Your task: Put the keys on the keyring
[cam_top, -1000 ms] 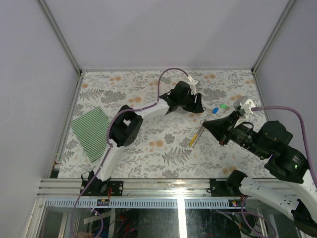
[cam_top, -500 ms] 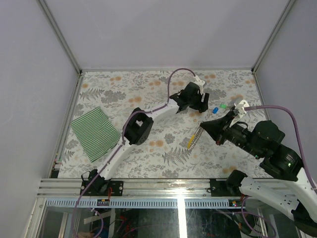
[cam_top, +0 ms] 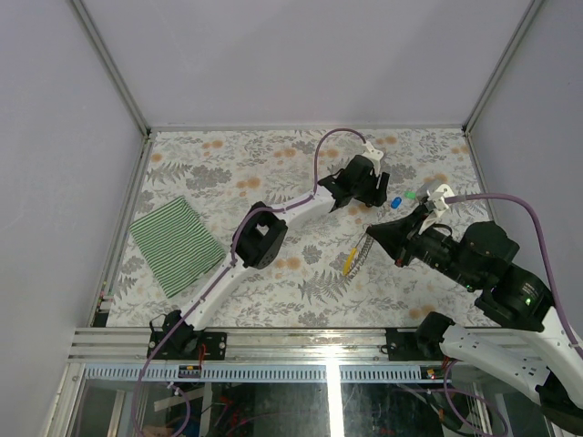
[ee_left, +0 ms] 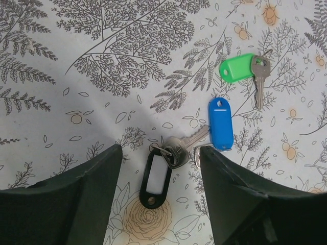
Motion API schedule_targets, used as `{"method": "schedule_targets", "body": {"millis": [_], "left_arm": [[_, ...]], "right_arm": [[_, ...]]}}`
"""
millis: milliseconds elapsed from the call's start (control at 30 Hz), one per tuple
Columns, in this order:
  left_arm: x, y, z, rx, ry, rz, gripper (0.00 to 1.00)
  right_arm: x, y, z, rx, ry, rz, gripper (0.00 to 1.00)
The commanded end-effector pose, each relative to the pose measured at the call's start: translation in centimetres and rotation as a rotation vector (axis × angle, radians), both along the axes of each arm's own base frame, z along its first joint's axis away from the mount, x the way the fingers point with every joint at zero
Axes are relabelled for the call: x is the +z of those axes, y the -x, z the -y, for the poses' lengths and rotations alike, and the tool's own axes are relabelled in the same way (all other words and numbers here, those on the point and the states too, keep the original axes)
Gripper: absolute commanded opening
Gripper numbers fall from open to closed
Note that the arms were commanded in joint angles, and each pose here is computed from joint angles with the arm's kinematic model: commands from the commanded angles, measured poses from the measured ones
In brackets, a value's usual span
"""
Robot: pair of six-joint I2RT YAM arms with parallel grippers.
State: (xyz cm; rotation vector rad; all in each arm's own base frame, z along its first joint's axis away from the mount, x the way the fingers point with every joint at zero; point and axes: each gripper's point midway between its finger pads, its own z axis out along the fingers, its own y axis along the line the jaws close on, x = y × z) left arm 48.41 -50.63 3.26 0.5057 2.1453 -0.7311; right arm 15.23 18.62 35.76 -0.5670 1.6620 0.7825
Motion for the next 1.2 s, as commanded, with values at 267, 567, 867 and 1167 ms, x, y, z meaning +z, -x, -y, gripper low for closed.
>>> {"method": "schedule_targets", "body": {"millis": [267,567,867,1167], "left_arm": [[-1.0,0.2,0.9,-0.002,0.043,-0.023,0.45],[-0.8,0.1,1.4,0.004,0.073,-0.029,0.31],[-0.8,-0.1,1.3,0.013,0.074,-0.028,0.14],[-0.9,0.9,0.5,-0.023,0.045,-0.028,0.0]], "right_arm": [[1.8,-0.3,0.0,-0.01,-0.048,0.053,0.0],[1.9,-0.2,0.1,-0.012,-0.048,0.052,0.0],[1.9,-0.1,0.2,-0.009,-0.046,0.05,0.0],[1.8,-0.1,0.3,-0.012,-0.045,0.051,0.0]]}}
